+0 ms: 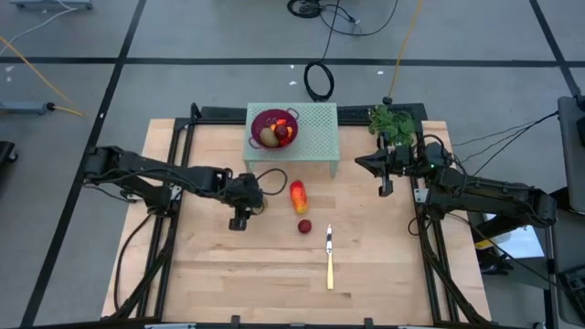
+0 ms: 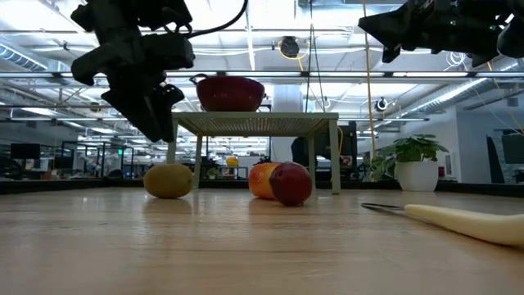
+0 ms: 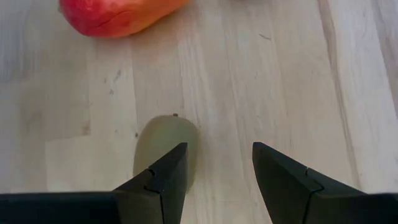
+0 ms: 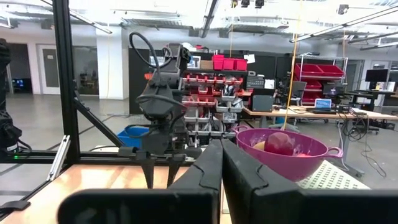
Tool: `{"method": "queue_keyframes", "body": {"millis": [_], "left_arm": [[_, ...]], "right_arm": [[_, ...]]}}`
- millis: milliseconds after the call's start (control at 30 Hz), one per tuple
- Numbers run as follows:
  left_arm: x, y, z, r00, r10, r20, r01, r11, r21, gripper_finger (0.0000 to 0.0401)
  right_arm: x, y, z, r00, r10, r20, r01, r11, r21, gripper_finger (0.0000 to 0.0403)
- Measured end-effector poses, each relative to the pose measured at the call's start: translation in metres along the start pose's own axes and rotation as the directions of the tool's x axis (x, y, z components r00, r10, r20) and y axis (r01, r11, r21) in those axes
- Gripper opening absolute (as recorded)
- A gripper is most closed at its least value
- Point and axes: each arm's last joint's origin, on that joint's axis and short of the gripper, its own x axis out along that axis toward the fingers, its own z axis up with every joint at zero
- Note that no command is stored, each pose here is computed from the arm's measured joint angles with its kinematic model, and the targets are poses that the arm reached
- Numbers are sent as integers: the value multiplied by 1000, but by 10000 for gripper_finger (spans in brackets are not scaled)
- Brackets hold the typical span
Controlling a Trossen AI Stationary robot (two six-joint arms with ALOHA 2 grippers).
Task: Pick & Place Fruit
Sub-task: Put the kiwi into violet strainer bowl on the shelf
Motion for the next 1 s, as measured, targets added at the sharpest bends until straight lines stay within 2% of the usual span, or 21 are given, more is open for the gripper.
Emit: {"method": "queue_keyframes", "body": {"millis": [467,733,867,1000], "left_arm": [[0,0,1,1000,2,13,-1,996,-89,182],[0,1,1,1000,30,10,-29,995,-100,183],[0,1,1,1000,30,10,-28,990,-135,204],[0,1,1,999,36,9,-34,987,-156,248]], "right_arm": [[0,1,0,1000,19,-1,-19,999,27,0],[0,1,0,1000,19,-1,-19,999,25,0],[0,1,0,1000,19,-1,-19,1000,24,0],[0,1,0,1000,19,-1,-19,1000,24,0]]}}
